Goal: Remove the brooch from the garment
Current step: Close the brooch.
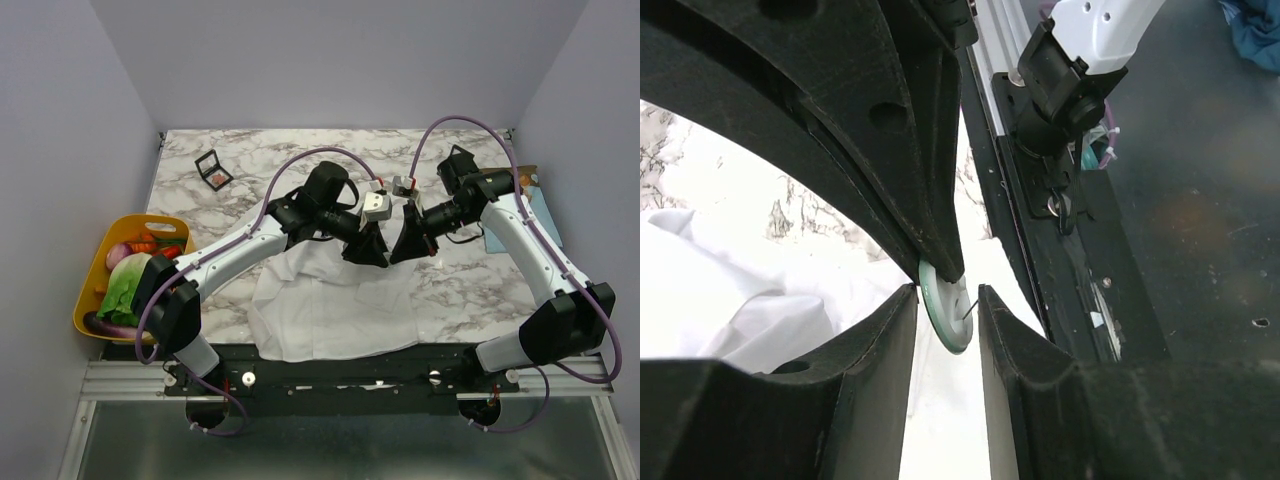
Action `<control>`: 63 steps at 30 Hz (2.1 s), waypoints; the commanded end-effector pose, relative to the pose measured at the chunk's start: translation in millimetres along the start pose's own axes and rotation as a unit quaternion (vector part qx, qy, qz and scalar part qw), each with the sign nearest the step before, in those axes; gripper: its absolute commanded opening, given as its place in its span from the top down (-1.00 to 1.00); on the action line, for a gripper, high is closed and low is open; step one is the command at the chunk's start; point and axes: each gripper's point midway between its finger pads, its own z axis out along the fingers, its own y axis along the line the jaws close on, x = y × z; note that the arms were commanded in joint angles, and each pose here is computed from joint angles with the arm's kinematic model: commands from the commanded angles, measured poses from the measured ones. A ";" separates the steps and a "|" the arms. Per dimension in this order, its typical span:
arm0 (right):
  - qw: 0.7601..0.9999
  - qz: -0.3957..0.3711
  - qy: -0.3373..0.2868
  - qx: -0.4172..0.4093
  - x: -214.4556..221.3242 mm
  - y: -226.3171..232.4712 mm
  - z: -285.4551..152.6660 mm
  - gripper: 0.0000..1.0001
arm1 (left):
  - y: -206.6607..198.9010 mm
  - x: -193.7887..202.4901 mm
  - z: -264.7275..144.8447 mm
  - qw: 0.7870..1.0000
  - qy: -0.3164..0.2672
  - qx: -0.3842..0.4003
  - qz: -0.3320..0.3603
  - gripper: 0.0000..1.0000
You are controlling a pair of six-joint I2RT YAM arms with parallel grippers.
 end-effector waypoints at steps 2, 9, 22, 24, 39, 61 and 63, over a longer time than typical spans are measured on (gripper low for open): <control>1.000 -0.010 -0.013 -0.013 -7.5 9.3 -1.3 0.99 | 0.6 2.6 3.1 1.000 -0.003 -0.001 0.004 0.22; 1.000 -0.010 -0.016 -0.012 -9.1 10.2 -2.3 0.99 | 7.6 1.7 2.7 1.000 -0.006 -0.025 0.005 0.28; 1.000 -0.009 -0.015 -0.012 -8.7 10.2 -2.1 0.99 | 20.2 6.6 5.6 0.998 0.000 -0.064 0.009 0.32; 1.000 -0.008 -0.015 -0.013 -8.5 9.9 -1.9 0.99 | 20.7 6.5 5.4 0.998 0.002 -0.067 0.012 0.32; 1.000 -0.008 -0.018 -0.011 -11.3 10.1 -2.6 0.99 | 33.6 14.4 -0.4 0.992 0.035 -0.116 0.044 0.32; 1.000 -0.008 -0.016 -0.010 -10.2 9.2 -2.4 0.99 | 25.6 -3.2 -14.1 0.991 0.023 -0.111 0.069 0.20; 1.000 -0.008 -0.017 -0.011 -10.4 9.4 -2.4 0.99 | 24.8 -3.1 -15.2 0.991 0.022 -0.111 0.070 0.23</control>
